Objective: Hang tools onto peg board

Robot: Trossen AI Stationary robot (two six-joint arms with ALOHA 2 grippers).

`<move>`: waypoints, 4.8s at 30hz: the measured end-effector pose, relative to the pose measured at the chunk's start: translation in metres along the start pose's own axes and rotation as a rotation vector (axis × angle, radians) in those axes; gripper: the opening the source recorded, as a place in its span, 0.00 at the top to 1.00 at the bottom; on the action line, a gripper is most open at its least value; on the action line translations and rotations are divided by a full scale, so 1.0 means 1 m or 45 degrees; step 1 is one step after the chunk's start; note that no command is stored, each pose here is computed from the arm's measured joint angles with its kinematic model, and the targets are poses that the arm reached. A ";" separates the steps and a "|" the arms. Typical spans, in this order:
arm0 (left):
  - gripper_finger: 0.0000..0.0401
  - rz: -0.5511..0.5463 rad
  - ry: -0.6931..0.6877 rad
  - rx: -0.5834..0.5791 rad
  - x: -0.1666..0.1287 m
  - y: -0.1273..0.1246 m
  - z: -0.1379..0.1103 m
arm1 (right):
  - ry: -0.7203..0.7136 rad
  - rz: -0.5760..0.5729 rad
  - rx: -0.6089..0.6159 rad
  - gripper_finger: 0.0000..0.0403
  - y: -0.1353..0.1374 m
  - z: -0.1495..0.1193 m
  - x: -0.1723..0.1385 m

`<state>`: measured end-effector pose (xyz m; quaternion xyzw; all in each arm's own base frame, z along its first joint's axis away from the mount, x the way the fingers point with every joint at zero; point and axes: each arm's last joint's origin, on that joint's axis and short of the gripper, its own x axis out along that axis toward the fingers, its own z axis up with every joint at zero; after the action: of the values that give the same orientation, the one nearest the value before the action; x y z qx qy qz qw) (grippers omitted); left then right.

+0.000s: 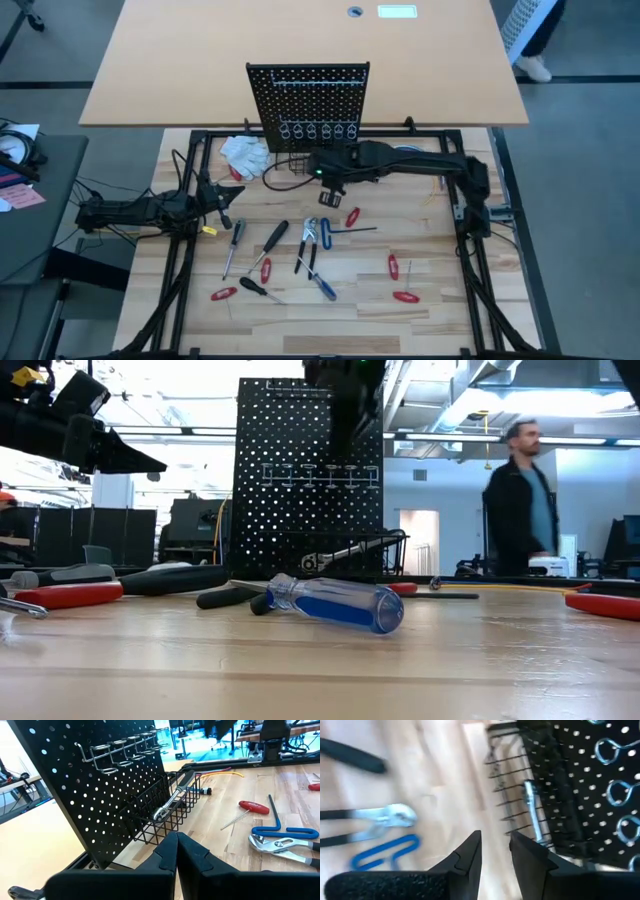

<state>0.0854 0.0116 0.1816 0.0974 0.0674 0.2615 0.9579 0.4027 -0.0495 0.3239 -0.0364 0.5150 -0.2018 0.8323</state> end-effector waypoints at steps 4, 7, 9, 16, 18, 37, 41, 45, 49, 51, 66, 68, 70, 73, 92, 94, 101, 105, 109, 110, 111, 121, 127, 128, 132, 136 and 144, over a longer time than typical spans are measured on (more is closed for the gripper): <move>1.00 0.000 0.000 0.000 0.000 0.000 0.000 | -0.034 0.103 0.090 0.73 0.010 -0.015 -0.025; 1.00 0.000 0.000 -0.012 0.000 0.000 0.000 | -0.043 0.156 0.187 0.73 0.022 -0.039 -0.033; 1.00 0.000 0.000 -0.043 0.000 0.000 0.000 | -0.034 0.188 0.293 0.73 0.033 -0.059 -0.033; 1.00 0.000 0.000 -0.231 0.000 0.000 0.000 | -0.094 0.323 0.636 0.72 0.069 -0.110 -0.023; 1.00 0.000 0.000 -0.283 0.000 0.000 0.000 | -0.107 0.350 0.662 0.69 0.079 -0.114 -0.016; 1.00 -0.008 -0.022 -1.272 0.000 0.000 0.002 | 0.289 0.597 1.261 0.36 0.050 -0.016 0.056; 1.00 -0.005 -0.011 -1.352 0.000 0.000 0.001 | 0.375 0.618 1.269 0.37 0.072 -0.009 0.076; 1.00 0.004 0.012 -1.431 0.000 0.000 0.000 | 0.433 0.616 1.293 0.37 0.085 -0.003 0.093; 1.00 0.010 0.021 -1.467 0.000 0.000 -0.001 | 0.470 0.593 1.293 0.37 0.092 -0.002 0.113; 1.00 0.010 0.023 -1.466 0.000 0.000 -0.001 | 0.501 0.569 1.276 0.37 0.097 -0.005 0.123; 1.00 0.016 0.038 -1.425 0.000 0.000 -0.003 | 0.501 0.455 1.198 0.37 0.102 -0.014 0.141; 1.00 0.017 0.038 -1.414 0.000 0.000 -0.003 | 0.514 0.439 1.184 0.37 0.104 -0.017 0.148; 1.00 0.015 0.034 -1.397 0.000 0.000 -0.002 | 0.540 0.425 1.157 0.37 0.106 -0.021 0.155; 1.00 0.012 0.027 -1.385 0.000 0.000 -0.002 | 0.551 0.423 1.101 0.37 0.108 -0.024 0.161; 1.00 0.015 0.011 -1.356 0.000 0.000 -0.001 | 0.592 0.322 0.554 0.57 0.063 -0.031 0.166; 1.00 0.019 0.009 -1.356 0.000 0.000 -0.001 | 0.562 0.297 0.480 0.59 0.062 -0.028 0.164; 1.00 0.034 0.003 -1.346 0.000 0.000 -0.001 | 0.499 0.281 0.412 0.59 0.057 -0.014 0.151; 1.00 0.034 0.003 -1.337 0.000 0.000 -0.001 | 0.532 0.309 0.535 0.51 0.056 -0.009 0.142; 1.00 0.035 0.004 -1.331 0.000 0.000 -0.001 | 0.637 0.403 0.750 0.36 0.062 -0.010 0.138; 1.00 0.035 0.005 -1.329 0.000 0.000 -0.001 | 0.666 0.406 0.788 0.33 0.065 -0.011 0.137; 1.00 0.035 0.005 -1.326 0.000 0.000 -0.001 | 0.688 0.400 0.823 0.30 0.069 -0.012 0.135; 1.00 0.036 0.008 -1.295 0.000 0.000 -0.001 | 0.661 0.258 1.005 0.25 0.095 -0.015 0.129; 1.00 0.036 0.009 -1.267 0.000 0.000 -0.002 | 0.659 0.191 1.048 0.25 0.098 -0.026 0.143; 1.00 0.036 0.009 -1.266 0.000 0.000 -0.002 | 0.646 0.208 1.058 0.25 0.098 -0.026 0.145; 1.00 0.036 0.010 -1.260 0.000 0.000 -0.002 | 0.637 0.225 1.071 0.25 0.100 -0.027 0.149; 1.00 0.036 0.010 -1.259 0.000 0.000 -0.002 | 0.572 0.212 1.011 0.25 0.099 -0.025 0.149; 1.00 0.036 0.009 -1.263 0.000 0.000 -0.002 | 0.519 0.205 0.884 0.25 0.083 -0.021 0.156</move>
<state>0.0849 0.0122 0.1801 -0.3703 -0.0632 0.2755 0.8848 0.4692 -0.0290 0.1602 0.3276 0.5718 -0.3010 0.6893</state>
